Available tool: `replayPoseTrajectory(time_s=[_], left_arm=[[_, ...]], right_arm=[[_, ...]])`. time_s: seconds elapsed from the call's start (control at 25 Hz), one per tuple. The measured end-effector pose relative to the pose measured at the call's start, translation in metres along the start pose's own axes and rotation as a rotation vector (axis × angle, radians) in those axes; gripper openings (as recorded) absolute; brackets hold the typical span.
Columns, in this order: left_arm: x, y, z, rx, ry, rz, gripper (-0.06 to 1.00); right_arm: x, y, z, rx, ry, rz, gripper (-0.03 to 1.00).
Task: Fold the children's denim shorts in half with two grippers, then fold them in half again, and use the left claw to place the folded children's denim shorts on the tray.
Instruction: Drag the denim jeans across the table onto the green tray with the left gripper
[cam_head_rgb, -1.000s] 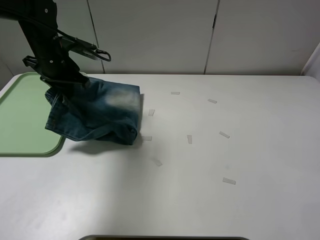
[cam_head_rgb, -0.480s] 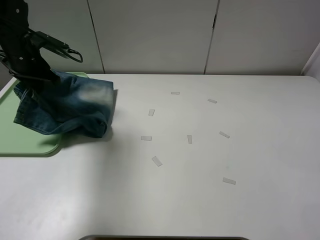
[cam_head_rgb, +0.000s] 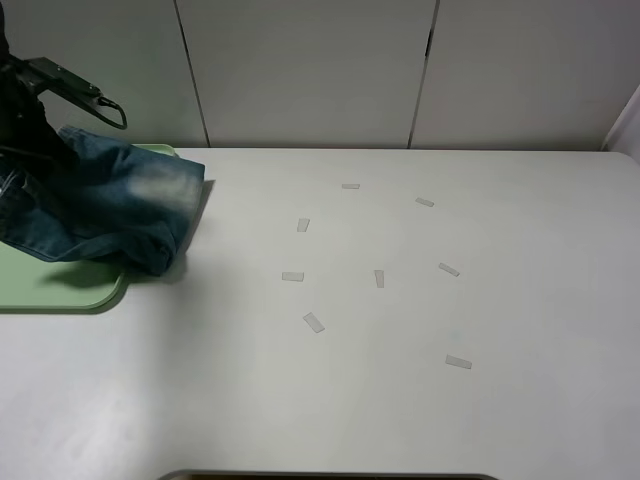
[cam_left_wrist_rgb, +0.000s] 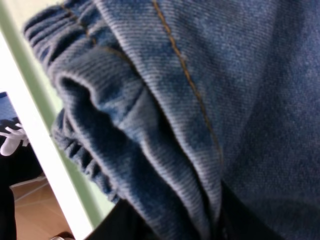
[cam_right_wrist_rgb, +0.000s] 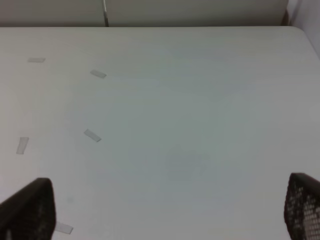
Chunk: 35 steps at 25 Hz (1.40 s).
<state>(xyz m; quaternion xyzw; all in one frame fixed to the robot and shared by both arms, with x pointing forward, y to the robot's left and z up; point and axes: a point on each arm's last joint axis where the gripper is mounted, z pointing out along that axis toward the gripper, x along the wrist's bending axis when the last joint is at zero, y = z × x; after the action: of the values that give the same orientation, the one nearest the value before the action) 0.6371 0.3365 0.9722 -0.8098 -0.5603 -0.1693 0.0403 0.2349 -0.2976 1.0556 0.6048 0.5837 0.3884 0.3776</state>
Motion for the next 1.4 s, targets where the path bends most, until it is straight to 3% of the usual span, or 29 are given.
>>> replayPoseTrajectory(time_s=[0.36, 1.04, 1.4], left_arm=[[0.03, -0.009, 0.007, -0.052, 0.034, -0.065, 0.22], [0.06, -0.023, 0.015, -0.08, 0.08, -0.048, 0.22], [0.061, -0.025, 0.015, -0.082, 0.068, -0.07, 0.22]], right_arm=[[0.0, 0.0, 0.0, 0.0, 0.0, 0.0, 0.69], [0.0, 0.0, 0.0, 0.0, 0.0, 0.0, 0.69], [0.0, 0.0, 0.0, 0.0, 0.0, 0.0, 0.69]])
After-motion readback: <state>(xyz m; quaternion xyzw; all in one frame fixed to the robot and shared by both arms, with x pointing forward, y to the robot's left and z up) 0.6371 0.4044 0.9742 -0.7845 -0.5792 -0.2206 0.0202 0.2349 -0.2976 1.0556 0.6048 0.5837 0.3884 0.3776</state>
